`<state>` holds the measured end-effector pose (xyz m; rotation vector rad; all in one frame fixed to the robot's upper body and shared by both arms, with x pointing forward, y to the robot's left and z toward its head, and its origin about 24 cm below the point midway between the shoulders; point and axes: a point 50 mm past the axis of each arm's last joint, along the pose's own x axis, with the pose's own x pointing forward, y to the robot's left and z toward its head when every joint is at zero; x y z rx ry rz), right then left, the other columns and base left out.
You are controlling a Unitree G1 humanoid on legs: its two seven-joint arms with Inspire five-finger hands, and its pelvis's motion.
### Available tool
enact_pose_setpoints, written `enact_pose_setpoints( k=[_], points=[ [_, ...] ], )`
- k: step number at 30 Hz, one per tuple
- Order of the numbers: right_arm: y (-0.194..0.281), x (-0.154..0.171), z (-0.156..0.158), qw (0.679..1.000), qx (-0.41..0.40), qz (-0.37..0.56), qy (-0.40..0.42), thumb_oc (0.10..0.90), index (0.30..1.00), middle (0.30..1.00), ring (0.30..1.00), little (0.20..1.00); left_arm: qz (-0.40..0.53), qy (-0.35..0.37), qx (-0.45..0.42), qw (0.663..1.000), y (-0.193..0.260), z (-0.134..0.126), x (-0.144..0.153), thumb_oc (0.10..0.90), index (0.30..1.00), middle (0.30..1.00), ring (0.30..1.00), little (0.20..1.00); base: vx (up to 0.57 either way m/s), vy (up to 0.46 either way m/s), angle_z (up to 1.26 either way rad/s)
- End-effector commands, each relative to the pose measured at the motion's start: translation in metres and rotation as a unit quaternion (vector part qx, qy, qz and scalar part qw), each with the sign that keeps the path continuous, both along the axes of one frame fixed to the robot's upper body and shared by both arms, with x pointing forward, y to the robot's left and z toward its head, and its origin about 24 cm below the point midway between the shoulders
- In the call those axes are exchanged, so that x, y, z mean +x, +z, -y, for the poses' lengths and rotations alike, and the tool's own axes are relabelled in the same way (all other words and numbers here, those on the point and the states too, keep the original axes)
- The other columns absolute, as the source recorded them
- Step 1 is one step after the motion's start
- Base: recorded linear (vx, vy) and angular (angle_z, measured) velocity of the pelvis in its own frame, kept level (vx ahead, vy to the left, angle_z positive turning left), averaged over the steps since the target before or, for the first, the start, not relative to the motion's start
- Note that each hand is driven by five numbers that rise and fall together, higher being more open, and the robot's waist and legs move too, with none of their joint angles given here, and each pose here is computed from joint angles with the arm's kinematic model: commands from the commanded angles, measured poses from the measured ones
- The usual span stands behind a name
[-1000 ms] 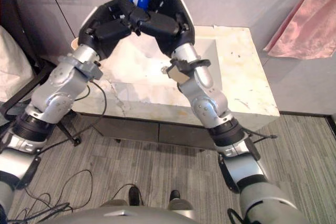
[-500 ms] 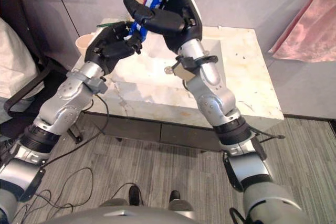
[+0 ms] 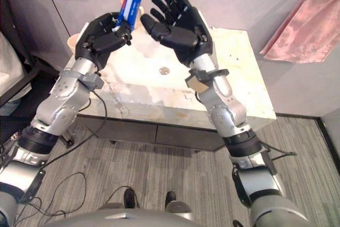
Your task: Organize the bathroom.
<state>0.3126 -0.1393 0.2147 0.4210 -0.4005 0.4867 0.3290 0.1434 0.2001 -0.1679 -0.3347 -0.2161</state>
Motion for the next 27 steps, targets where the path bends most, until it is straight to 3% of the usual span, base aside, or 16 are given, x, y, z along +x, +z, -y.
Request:
enact_pose_setpoints(
  k=[1,27],
  points=[
    [0.048,-0.014,0.009,0.991,0.057,0.123,0.009,0.8,0.9,0.9,0.9,0.9,0.137,-0.009,-0.064,0.988,0.053,-0.001,-0.007,0.402,0.302,0.302,0.302,0.302,0.0,0.0,0.0],
    [0.063,0.007,0.005,0.989,0.075,0.125,-0.012,0.8,0.9,0.9,0.9,0.9,0.114,-0.114,-0.02,0.987,0.049,0.035,-0.009,0.406,0.309,0.309,0.309,0.309,0.0,0.0,0.0]
  ],
)
